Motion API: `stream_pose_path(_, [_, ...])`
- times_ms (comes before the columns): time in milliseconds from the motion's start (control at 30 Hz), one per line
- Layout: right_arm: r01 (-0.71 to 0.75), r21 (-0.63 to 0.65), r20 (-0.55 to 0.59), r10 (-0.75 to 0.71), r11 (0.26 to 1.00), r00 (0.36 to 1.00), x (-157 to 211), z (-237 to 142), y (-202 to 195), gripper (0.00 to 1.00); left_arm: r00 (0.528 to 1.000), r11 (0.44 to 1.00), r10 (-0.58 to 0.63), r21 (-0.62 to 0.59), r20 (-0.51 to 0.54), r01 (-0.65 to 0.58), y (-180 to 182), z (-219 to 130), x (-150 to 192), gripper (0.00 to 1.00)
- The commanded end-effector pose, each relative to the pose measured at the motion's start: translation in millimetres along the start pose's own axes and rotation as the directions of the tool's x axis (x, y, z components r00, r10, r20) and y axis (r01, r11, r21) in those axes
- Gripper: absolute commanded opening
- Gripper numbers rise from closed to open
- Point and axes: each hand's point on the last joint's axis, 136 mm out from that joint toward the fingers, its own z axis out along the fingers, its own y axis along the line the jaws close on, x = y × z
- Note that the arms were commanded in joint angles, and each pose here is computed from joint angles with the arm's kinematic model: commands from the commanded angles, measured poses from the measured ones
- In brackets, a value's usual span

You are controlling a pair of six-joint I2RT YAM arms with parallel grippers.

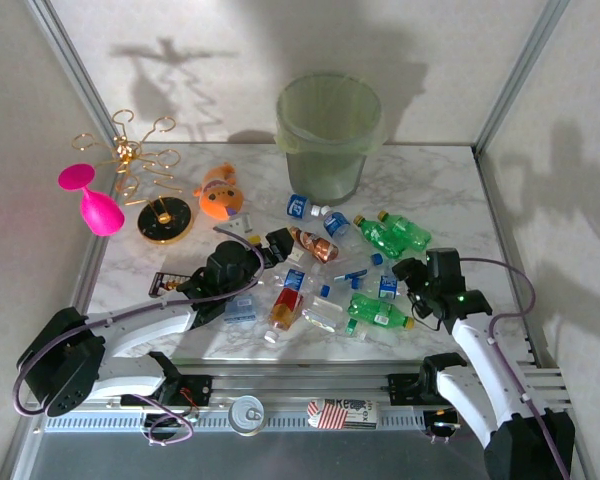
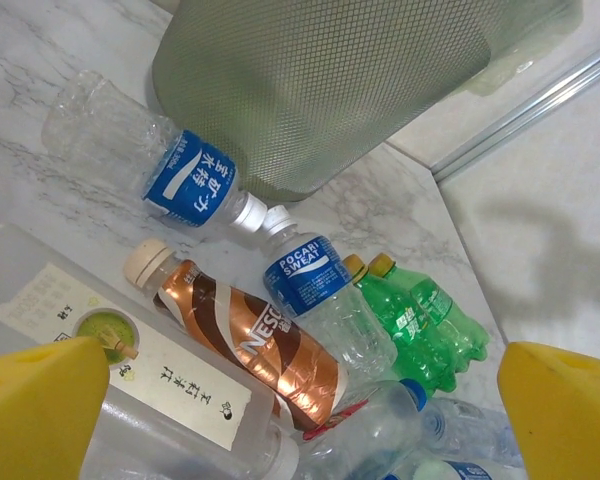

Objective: Put the plastic bottles in the bin

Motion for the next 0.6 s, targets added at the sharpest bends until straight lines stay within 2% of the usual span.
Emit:
stream_pose_path(0, [-0.063, -0.011, -0.025, 0.062, 0.998, 0.998, 6, 4, -1, 0.81, 0.999, 1.000, 0.014, -0.011, 0.031, -0.014, 1, -2, -5, 1.00])
stream_pose_path(133, [-0.083, -0.021, -0.061, 0.081, 0.996, 0.995, 12, 16, 1, 0.81, 0.999, 0.999, 0.028, -0.039, 0.040, -0.027, 6, -3, -6, 1.00])
stream_pose_path(567, [-0.082, -0.040, -0.038, 0.081, 0.996, 0.996, 2, 46, 10, 0.82, 0.997, 0.996, 0.031, -0.088, 0.077, -0.024, 18, -12, -13, 1.00])
